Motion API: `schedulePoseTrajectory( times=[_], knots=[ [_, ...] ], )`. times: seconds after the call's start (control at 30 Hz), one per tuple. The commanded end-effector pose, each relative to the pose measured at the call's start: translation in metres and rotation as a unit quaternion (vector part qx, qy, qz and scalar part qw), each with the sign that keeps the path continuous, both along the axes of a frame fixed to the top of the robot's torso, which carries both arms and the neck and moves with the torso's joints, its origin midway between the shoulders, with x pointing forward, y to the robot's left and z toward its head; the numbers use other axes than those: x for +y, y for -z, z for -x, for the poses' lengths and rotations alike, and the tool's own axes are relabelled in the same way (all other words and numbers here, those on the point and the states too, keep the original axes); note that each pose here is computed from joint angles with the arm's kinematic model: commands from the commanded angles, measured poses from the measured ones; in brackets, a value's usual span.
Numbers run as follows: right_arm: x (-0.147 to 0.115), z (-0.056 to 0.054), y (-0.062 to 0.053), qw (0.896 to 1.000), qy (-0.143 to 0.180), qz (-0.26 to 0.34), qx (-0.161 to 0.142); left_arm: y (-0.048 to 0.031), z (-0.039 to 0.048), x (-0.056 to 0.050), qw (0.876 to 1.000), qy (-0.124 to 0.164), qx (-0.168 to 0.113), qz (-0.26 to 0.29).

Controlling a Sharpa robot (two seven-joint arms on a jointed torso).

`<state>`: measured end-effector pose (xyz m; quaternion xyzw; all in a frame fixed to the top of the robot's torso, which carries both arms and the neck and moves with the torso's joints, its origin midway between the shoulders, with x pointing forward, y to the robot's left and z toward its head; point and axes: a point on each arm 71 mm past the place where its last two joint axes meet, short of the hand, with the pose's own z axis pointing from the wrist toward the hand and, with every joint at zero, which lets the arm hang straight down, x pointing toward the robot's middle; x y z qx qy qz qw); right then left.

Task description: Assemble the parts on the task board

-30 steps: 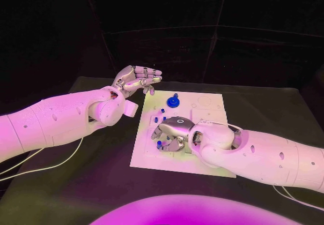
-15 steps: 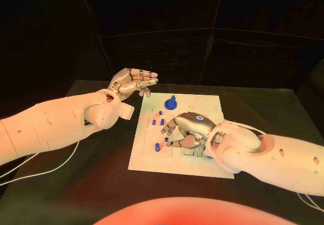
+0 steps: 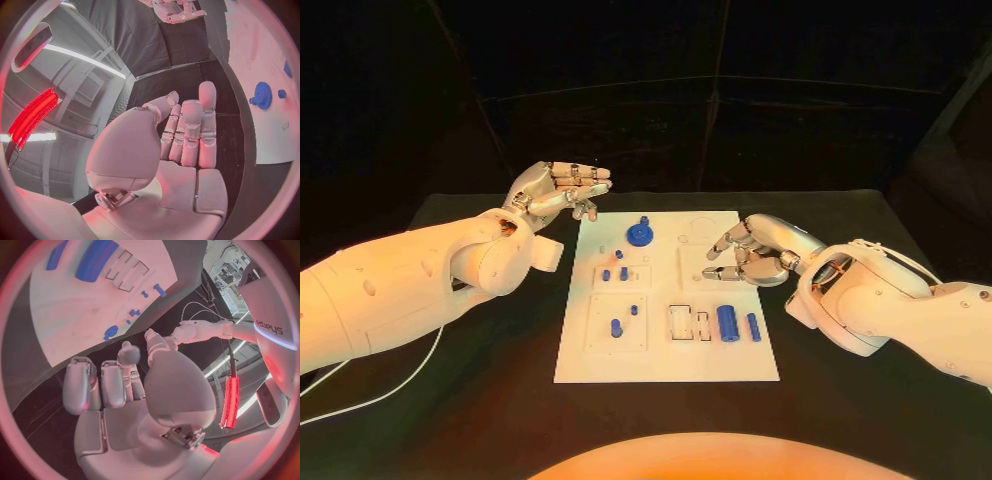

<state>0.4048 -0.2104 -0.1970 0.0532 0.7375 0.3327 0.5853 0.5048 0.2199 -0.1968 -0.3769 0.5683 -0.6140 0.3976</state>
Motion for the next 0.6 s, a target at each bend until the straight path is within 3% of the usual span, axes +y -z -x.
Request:
schedulePoseTrajectory(
  times=[0.03,0.27,0.6],
  knots=[
    [-0.012,0.004,0.013,0.996,0.052,0.051,0.043,-0.0012,0.0001,0.0,1.0,0.005,-0.001,0.004],
    [-0.024,0.013,0.03,0.988,0.091,0.107,0.062,-0.0011,0.0004,0.001,1.0,0.004,-0.001,0.004],
    [-0.018,0.023,0.046,0.983,0.082,0.147,0.079,-0.0012,0.0009,0.002,1.0,0.003,-0.001,0.004]
  ],
)
